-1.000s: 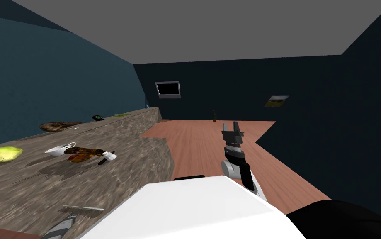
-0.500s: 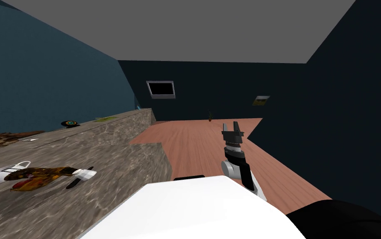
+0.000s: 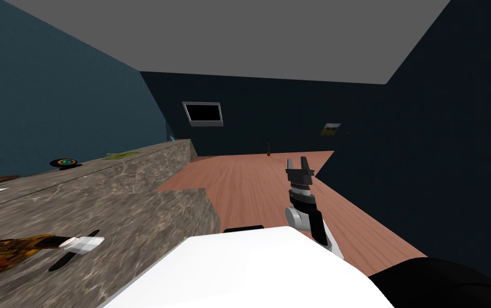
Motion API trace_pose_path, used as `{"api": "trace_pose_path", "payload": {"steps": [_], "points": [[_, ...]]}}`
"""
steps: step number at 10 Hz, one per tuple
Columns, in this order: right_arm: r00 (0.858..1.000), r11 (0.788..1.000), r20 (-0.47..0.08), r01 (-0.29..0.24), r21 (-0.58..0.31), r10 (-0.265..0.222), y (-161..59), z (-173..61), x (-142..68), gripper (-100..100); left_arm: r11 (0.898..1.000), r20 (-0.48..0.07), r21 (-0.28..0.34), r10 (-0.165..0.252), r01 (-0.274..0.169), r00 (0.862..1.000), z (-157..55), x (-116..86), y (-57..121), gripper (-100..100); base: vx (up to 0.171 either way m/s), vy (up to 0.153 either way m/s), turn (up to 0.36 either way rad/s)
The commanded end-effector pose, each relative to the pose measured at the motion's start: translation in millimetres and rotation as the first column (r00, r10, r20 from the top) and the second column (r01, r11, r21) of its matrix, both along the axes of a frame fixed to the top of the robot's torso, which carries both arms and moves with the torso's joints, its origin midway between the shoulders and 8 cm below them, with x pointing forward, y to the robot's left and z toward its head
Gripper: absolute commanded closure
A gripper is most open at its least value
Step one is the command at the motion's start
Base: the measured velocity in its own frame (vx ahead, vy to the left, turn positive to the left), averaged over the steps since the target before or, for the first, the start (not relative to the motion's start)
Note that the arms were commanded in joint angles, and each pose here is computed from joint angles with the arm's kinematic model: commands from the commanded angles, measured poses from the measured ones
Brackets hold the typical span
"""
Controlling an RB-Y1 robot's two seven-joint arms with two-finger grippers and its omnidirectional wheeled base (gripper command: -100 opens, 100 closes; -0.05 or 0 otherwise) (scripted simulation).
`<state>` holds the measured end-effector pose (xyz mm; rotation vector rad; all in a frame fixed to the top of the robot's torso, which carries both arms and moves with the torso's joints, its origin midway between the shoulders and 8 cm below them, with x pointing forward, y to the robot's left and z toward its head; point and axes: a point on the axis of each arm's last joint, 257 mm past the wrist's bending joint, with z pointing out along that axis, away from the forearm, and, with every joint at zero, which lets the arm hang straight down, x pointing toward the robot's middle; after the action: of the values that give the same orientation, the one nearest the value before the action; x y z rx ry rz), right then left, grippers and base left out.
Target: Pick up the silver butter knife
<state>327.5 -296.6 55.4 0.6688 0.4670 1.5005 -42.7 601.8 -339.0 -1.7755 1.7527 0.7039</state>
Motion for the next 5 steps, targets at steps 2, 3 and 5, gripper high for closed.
{"api": "trace_pose_path", "payload": {"steps": [2, 3, 5], "points": [[1.000, 1.000, 0.000, 0.000, 0.000, 0.000, 0.0, 0.0, 0.0, 0, 1.000, 0.005, -0.001, 0.002, -0.002, 1.000, -10.6, 0.2, 5.6, -100, -0.011, 0.023, -0.017], [1.000, 1.000, 0.000, 0.000, 0.000, 0.000, 0.0, 0.0, 0.0, 0, 1.000, 0.006, -0.001, 0.003, -0.003, 1.000, -14.1, 0.3, 7.3, -100, -0.013, 0.033, -0.012], [1.000, 1.000, 0.000, 0.000, 0.000, 0.000, 0.0, 0.0, 0.0, 0, 1.000, 0.006, -0.001, 0.003, -0.003, 1.000, -15.0, 0.9, 7.4, -100, -0.008, 0.020, -0.006]]}}
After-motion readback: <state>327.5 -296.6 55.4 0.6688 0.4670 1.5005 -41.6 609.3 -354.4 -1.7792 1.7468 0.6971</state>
